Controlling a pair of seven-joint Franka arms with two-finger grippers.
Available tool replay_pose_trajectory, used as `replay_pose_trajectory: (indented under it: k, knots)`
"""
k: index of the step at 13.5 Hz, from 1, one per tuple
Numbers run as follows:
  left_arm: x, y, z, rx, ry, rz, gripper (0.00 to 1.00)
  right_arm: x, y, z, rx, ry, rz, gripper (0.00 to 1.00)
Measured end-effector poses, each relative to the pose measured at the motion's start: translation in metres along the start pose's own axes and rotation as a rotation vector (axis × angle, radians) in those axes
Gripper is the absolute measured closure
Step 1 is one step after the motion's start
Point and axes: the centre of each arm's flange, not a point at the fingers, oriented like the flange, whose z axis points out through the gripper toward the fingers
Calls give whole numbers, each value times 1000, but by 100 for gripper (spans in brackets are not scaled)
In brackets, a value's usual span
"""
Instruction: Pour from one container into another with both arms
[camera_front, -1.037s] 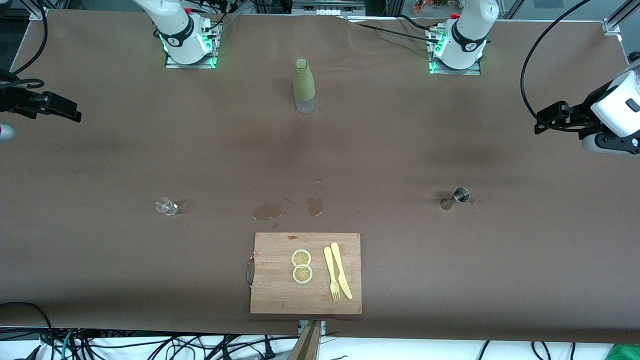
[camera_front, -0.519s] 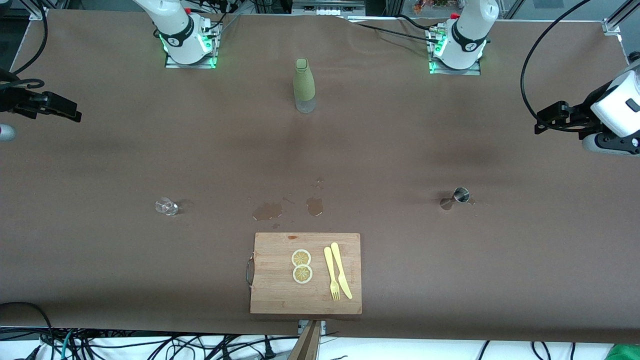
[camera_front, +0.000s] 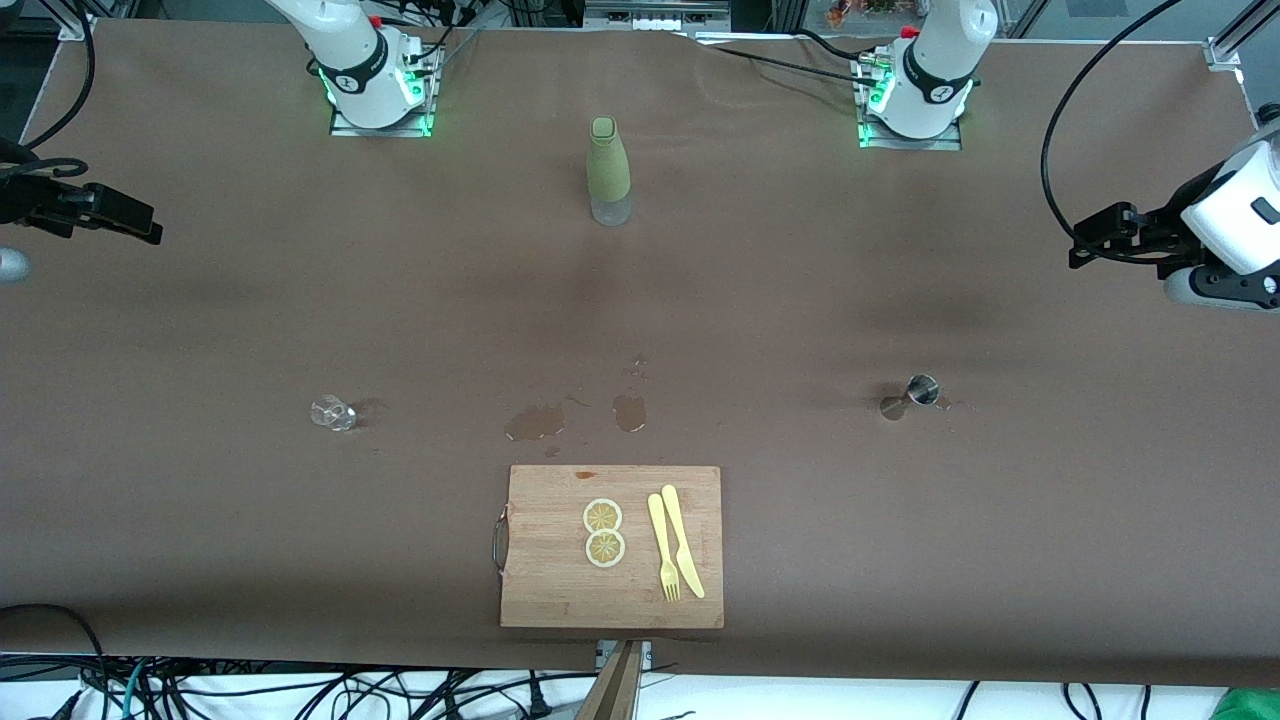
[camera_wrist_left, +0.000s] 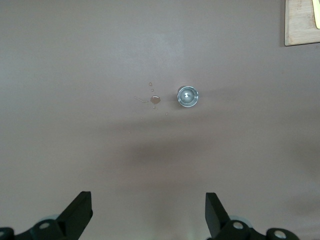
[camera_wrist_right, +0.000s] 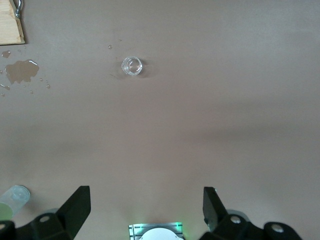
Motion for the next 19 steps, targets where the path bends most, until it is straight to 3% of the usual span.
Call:
replay_pose_trajectory:
  k: [19]
  knots:
    - [11, -21, 19, 1, 23, 21, 0, 1, 0, 0, 0, 5, 1, 0]
